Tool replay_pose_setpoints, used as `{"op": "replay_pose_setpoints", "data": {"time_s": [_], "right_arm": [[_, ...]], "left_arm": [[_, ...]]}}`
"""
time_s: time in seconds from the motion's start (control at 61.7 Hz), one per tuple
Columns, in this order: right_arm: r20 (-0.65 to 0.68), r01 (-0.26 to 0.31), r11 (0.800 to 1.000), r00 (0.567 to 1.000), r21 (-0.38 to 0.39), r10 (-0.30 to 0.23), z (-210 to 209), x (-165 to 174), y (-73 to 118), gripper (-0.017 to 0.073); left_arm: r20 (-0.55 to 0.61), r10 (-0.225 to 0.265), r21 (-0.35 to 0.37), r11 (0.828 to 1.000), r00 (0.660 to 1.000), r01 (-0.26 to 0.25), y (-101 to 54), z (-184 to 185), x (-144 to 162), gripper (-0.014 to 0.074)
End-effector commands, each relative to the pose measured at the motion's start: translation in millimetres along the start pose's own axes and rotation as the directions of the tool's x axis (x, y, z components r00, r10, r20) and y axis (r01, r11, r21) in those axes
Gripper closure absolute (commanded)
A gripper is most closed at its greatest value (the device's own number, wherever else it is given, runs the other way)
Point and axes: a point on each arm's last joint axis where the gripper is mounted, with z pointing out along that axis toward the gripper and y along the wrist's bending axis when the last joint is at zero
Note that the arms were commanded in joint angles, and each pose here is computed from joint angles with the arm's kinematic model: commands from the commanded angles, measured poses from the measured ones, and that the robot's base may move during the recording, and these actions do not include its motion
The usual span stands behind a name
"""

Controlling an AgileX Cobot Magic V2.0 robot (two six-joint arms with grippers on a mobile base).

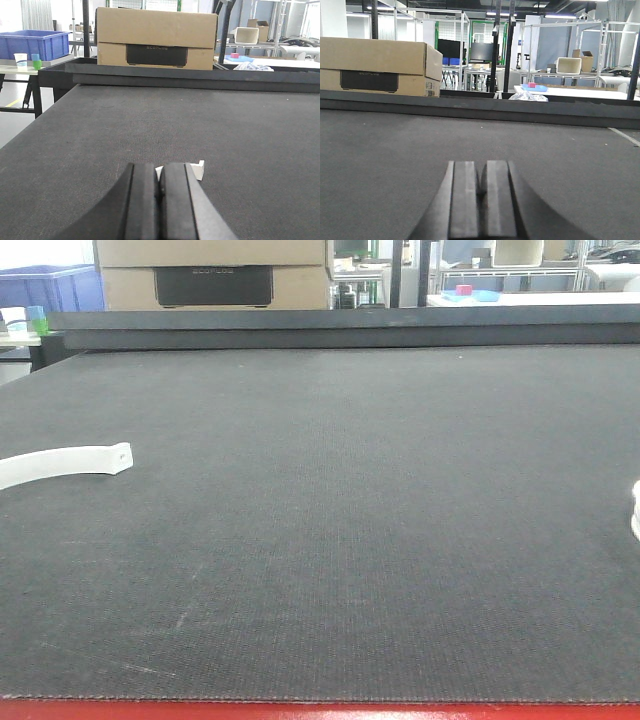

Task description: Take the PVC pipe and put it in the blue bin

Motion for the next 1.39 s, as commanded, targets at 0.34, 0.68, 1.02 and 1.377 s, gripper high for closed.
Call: {"op": "replay_pose_setpoints", "data": {"time_s": [0.34,0.68,1.02,1.377], "right_arm": [[0.130,-0.072,0.997,0.989,0.021,0.069,-1.1,-11.6,-2.6,0.0727],[0.370,-0.194,0.981,0.912,0.014,0.175,-9.6,-66.3,-7.5,0.0727],[0.153,-0.155,0.987,0.975,-0.033,0.158,15.2,-133.5,1.0,0.0727],[-0.495,-0.101,0.993,0.867,-0.063,0.057,92.5,-135.2,10.1,0.0727]], "left_arm": [[0.170,-0.013,0.008,1.000,0.985,0.012,-0.4,-1.8,-15.6,0.0704],[0.263,-0.073,0.023,0.997,0.962,0.070,-0.9,-14.0,-71.1,0.0704],[0.135,-0.001,0.003,1.000,0.991,0.000,-2.2,4.6,-148.4,0.0704],[-0.424,0.055,-0.029,0.997,0.904,-0.074,2.0,75.8,-179.1,0.0704]]}}
